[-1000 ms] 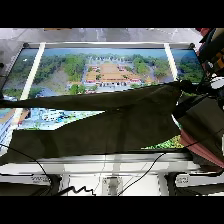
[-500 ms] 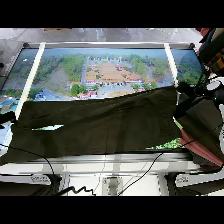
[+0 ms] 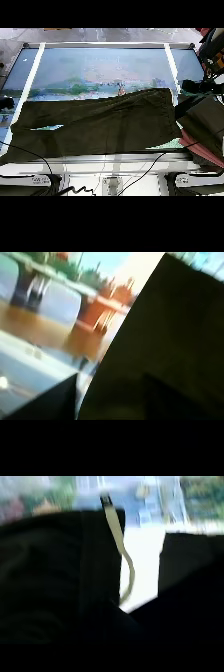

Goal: Fold the clothes and pants, and hang the long-sleeved shirts on hangers.

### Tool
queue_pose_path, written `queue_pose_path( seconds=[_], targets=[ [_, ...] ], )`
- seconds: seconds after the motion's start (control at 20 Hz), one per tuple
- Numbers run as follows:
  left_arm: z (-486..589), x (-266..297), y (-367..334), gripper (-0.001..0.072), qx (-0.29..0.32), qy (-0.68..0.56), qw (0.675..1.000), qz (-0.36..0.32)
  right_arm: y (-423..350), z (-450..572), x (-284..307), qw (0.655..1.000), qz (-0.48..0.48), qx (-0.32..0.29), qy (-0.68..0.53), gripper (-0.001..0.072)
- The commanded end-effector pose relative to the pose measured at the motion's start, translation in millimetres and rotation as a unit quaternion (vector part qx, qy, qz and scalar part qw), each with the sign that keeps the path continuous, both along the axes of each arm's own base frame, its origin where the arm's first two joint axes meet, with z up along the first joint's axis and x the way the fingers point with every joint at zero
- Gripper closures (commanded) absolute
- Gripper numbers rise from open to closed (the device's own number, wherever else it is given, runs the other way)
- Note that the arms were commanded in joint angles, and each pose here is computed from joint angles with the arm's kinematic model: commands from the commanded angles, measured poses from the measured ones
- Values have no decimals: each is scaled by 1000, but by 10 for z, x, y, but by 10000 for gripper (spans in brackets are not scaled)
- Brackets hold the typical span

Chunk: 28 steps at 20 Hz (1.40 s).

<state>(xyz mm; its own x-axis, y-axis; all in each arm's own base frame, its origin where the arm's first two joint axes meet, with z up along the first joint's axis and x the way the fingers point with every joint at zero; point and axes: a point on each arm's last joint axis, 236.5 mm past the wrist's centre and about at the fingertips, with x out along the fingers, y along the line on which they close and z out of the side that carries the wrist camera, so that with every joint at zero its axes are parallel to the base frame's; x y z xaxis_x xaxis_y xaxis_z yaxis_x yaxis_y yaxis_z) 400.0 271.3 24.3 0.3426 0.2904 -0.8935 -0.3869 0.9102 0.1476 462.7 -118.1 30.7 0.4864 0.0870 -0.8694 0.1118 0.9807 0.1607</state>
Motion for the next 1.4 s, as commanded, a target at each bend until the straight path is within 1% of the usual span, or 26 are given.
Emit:
queue_pose_path(
  seconds=[0.0,0.1,0.2,0.3,0.4,0.45,0.5,0.55,0.6,0.65,0.7,0.75,0.8,0.85,0.95,1.05,1.1,1.2,1.3,1.35],
  targets=[
    [584,124,-175,677,42,-45,997,-44,-111,-47,-949,985,20,-13,171,680],
    [810,96,-279,684,58,-56,994,-68,-24,-130,-1557,964,12,52,260,680],
    [963,58,-322,684,67,-66,993,-73,108,-193,-1992,950,2,109,293,681],
    [1024,42,-333,684,65,-75,993,-71,292,-278,-2273,949,-1,154,275,681],
    [975,46,-317,684,61,-72,993,-69,379,-467,-2442,955,-42,171,239,680],
    [922,52,-345,684,52,-70,994,-70,445,-553,-2457,956,-65,187,215,652],
    [858,81,-426,684,31,-74,994,-71,556,-616,-2428,955,-86,212,190,489],
    [789,110,-523,670,6,-80,994,-71,695,-675,-2398,951,-101,239,169,229],
    [725,126,-609,538,-15,-84,994,-71,830,-737,-2394,944,-115,264,160,148],
    [656,128,-679,331,-33,-85,993,-71,926,-808,-2422,938,-125,281,159,148],
    [593,113,-712,312,-41,-81,993,-71,971,-927,-2488,932,-146,287,168,148],
    [513,80,-709,346,-40,-71,994,-73,980,-1046,-2522,925,-175,291,173,148],
    [399,-34,-674,360,-39,-46,995,-78,948,-1179,-2508,920,-208,289,164,149],
    [257,-190,-676,360,-54,-18,996,-73,891,-1278,-2450,919,-234,284,144,150],
    [-20,-573,-775,356,-111,44,991,-54,711,-1410,-2288,913,-291,272,89,151],
    [-164,-938,-832,346,-152,94,983,-33,502,-1450,-2162,908,-331,253,43,165],
    [-162,-1053,-827,346,-156,99,982,-27,409,-1444,-2104,907,-343,245,22,169],
    [-44,-1186,-806,346,-155,67,986,-16,275,-1382,-1984,904,-355,236,-15,169],
    [38,-1382,-722,346,-141,49,989,-2,180,-1314,-1879,900,-365,235,-47,171],
    [38,-1500,-678,346,-141,45,989,16,162,-1289,-1847,899,-365,235,-56,218]
  ],
)
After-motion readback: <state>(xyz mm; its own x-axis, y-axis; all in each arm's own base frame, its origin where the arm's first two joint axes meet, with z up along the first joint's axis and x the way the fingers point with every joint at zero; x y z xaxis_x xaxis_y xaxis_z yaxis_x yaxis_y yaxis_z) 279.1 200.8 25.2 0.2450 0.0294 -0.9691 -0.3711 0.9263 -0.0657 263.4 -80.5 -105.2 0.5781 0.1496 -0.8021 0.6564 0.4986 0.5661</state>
